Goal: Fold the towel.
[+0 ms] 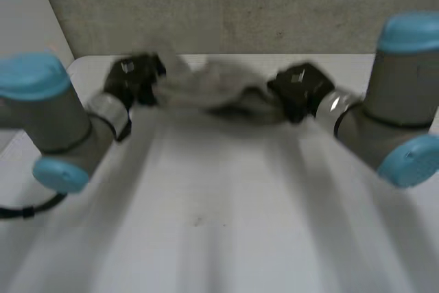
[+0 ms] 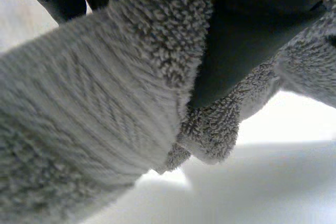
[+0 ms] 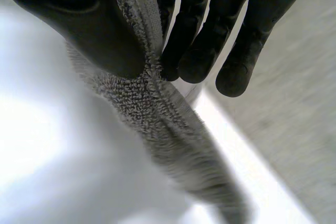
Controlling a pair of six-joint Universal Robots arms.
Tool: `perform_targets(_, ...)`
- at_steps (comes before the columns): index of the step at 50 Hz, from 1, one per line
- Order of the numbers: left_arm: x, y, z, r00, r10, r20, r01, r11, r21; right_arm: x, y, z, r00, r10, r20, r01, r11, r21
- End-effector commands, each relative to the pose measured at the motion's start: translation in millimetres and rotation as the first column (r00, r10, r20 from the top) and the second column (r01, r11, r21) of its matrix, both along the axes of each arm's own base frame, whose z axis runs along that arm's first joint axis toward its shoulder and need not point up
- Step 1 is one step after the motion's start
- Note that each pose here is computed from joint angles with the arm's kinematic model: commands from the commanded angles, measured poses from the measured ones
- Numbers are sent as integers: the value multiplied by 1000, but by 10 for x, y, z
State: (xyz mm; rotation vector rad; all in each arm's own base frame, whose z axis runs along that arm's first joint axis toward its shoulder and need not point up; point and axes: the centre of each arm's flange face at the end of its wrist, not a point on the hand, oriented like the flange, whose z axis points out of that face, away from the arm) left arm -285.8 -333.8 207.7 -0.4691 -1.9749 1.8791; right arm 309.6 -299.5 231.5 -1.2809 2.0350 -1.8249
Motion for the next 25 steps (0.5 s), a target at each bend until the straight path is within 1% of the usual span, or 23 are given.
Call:
perform_targets(1,100,210,-645,996,-7,90,-10,984,178,-74,123,-677,991,14,-131,4,991,133)
perform_targets(3,134,264,-700,994,-8,107,-14,979,205,-116,142,-720,990,9,-139,13,988,151)
perform_targets(5,256,346,-705,989,1,147,-36,970,239,-148,169,-717,990,5,-142,18,987,158)
perform_targets(8,301,393,-646,986,1,166,-41,970,240,-191,235,-611,991,0,-135,20,989,147)
perform_targets(10,341,489,-569,978,-12,210,-37,973,229,-211,281,-559,992,-1,-130,20,990,143)
perform_targets(11,341,490,-569,978,-12,210,-37,973,229,-232,328,-524,992,-2,-128,20,990,143)
perform_targets(13,379,566,-557,965,-25,261,-33,976,214,-255,376,-495,992,-2,-127,21,989,143)
perform_targets(14,379,566,-557,965,-25,262,-32,976,214,-272,424,-464,993,0,-121,18,989,146)
perform_targets(16,422,620,-563,949,-32,314,-31,981,194,-293,469,-434,993,-1,-119,18,989,144)
perform_targets(17,423,620,-563,949,-32,314,-31,981,194,-313,517,-428,993,1,-120,17,989,147)
perform_targets(21,516,647,-625,929,-25,370,-47,982,184,-351,601,-452,992,4,-125,16,987,161)
perform_targets(25,574,680,-685,922,-22,386,-61,978,199,-398,661,-520,991,1,-134,24,982,187)
